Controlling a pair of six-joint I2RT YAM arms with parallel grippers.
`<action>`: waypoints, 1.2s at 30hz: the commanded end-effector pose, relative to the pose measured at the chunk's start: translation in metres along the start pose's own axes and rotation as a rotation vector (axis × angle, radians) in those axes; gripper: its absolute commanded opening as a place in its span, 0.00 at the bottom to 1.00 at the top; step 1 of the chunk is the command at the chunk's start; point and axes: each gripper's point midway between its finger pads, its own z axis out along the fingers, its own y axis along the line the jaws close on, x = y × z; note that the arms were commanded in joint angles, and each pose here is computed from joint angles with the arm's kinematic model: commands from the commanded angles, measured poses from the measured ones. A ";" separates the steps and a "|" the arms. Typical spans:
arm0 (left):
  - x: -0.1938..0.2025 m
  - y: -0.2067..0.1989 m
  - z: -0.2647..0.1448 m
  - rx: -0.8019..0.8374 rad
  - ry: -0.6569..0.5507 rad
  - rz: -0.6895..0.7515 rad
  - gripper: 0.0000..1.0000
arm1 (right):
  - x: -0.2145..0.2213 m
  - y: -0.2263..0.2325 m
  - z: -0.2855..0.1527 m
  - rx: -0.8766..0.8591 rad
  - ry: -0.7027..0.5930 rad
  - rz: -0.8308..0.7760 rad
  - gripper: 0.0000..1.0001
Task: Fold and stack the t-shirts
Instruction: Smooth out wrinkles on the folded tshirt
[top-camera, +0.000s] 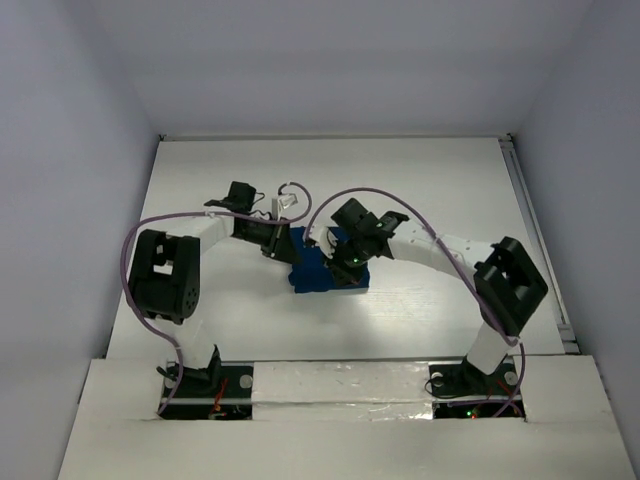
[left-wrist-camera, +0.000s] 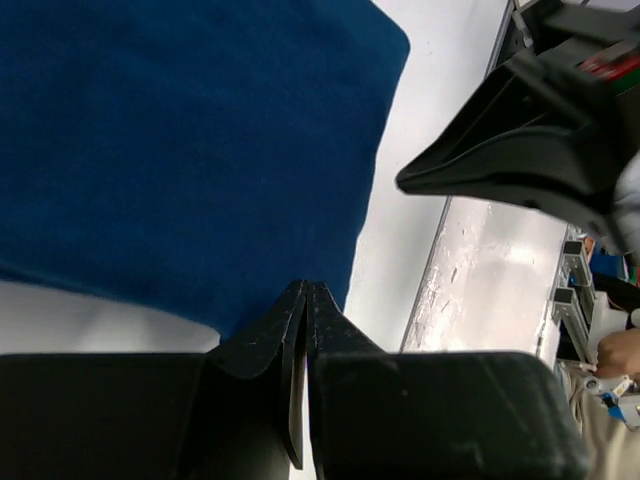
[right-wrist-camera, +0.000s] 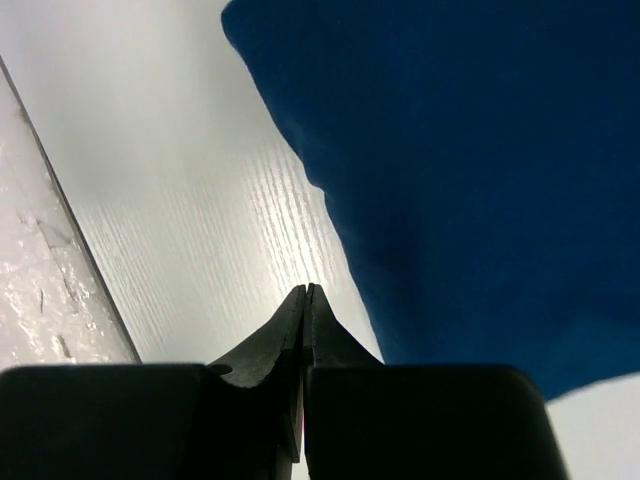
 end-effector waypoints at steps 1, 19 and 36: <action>-0.009 -0.012 0.013 0.060 -0.028 0.016 0.00 | -0.001 0.008 0.009 -0.064 0.001 0.021 0.00; 0.034 0.044 0.064 -0.015 0.154 -0.164 0.00 | 0.020 -0.028 0.035 0.011 0.096 0.045 0.00; -0.059 0.000 0.025 -0.003 0.028 0.029 0.00 | -0.041 -0.023 -0.061 0.211 -0.168 -0.107 0.00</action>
